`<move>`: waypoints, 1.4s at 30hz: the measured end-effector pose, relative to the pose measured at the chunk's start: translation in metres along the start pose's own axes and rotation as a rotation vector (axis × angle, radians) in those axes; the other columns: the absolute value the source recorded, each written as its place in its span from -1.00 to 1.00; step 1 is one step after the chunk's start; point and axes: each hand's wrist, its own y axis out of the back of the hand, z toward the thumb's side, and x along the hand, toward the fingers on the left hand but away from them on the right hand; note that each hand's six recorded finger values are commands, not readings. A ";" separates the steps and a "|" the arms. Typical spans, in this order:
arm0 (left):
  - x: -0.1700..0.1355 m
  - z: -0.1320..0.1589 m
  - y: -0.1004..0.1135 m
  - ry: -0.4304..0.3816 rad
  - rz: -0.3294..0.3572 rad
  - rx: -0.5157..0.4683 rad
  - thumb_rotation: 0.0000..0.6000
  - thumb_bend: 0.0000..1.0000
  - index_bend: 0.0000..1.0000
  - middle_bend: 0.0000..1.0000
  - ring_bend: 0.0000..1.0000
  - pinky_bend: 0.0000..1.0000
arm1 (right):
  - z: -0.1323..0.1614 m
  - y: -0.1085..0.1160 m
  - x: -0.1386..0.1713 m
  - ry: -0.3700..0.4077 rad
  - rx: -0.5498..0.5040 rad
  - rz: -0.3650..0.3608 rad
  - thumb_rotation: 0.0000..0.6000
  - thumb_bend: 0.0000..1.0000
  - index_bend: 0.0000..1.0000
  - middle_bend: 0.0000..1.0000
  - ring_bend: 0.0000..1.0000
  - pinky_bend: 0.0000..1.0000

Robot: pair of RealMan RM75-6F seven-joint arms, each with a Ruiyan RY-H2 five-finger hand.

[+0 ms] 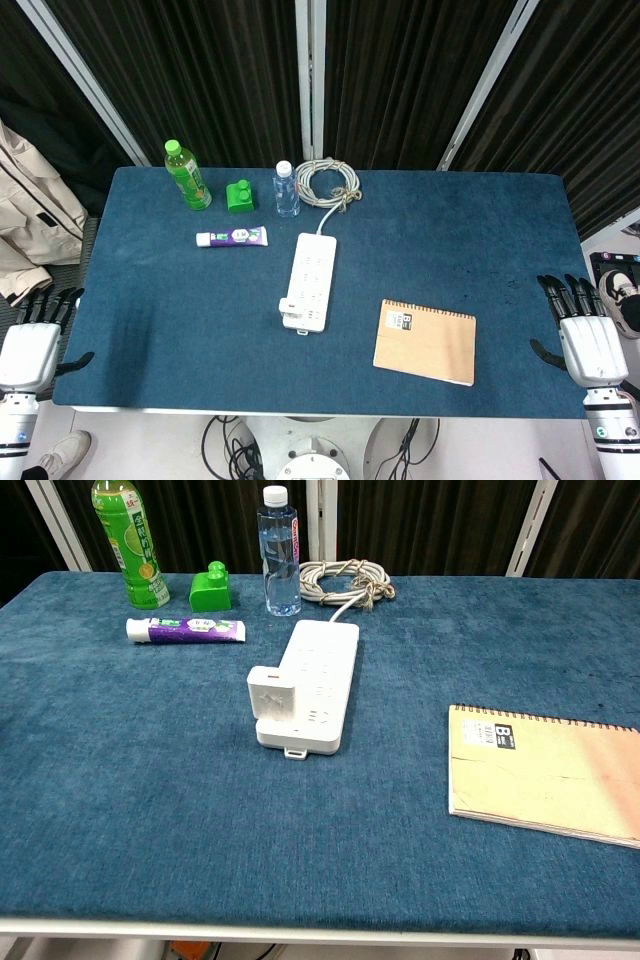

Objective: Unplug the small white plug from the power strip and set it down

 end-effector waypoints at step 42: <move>0.119 0.221 -0.006 -0.699 -0.111 -0.158 1.00 -0.79 -0.57 -0.59 -0.81 -0.64 | 0.275 -0.057 -0.162 0.734 0.112 0.376 1.00 0.50 -0.94 -0.75 -1.00 -1.00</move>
